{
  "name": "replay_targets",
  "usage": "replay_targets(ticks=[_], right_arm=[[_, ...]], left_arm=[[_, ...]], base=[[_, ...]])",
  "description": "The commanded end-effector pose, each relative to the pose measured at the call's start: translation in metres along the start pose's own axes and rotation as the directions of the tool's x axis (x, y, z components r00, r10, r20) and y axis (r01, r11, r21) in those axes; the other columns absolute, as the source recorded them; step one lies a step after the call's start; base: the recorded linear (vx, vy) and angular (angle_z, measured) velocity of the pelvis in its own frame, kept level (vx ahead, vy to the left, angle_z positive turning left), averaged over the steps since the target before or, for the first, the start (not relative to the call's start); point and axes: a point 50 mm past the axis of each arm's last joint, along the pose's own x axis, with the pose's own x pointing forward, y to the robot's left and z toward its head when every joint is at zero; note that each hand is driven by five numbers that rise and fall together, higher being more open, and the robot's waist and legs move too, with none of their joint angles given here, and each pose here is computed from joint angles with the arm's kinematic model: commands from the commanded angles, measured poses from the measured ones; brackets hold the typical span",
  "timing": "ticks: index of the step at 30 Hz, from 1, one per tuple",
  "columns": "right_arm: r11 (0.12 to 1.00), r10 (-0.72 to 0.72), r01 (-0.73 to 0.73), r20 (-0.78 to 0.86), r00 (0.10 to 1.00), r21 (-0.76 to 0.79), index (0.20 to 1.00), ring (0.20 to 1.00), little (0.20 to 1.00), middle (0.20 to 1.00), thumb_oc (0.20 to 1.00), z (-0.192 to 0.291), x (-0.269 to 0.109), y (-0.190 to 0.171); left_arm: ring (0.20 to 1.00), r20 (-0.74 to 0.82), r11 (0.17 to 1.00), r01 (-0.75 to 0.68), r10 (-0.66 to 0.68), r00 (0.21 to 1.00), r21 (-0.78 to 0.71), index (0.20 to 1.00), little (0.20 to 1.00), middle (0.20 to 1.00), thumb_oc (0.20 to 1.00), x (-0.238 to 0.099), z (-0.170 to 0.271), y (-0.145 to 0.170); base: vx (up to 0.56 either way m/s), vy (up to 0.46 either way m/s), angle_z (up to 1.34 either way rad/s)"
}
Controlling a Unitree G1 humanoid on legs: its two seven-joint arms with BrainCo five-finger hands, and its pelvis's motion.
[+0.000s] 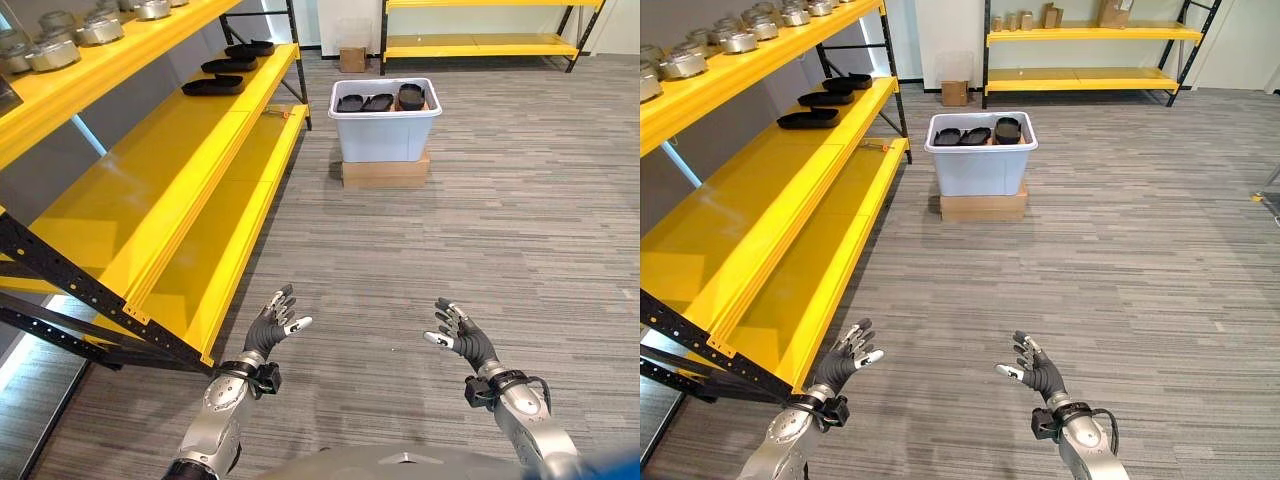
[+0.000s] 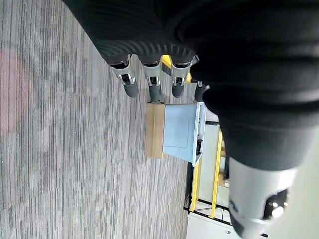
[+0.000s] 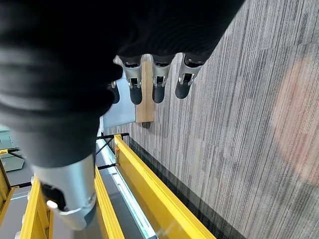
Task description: Move parts from the plastic box to the shelf.
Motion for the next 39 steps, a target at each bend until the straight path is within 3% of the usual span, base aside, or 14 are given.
replay_targets(ticks=[1,39], right_arm=[[0.999,0.037,-0.038,0.108,0.994,0.013,1.000,1.000,1.000,1.000,1.000,0.0216,0.0082,0.0056],[0.999,0.029,-0.034,0.121,0.992,0.042,1.000,1.000,1.000,1.000,1.000,0.0240,0.0100,0.0067]], left_arm=[[1.000,0.109,0.999,0.032,-0.035,0.993,0.034,1.000,1.000,1.000,1.000,0.0071,0.0239,-0.0004],[1.000,0.132,0.999,-0.008,0.002,0.991,0.045,1.000,1.000,1.000,1.000,0.0064,0.0281,0.0055]], base=[[0.00,0.000,0.00],[0.00,0.001,0.00]])
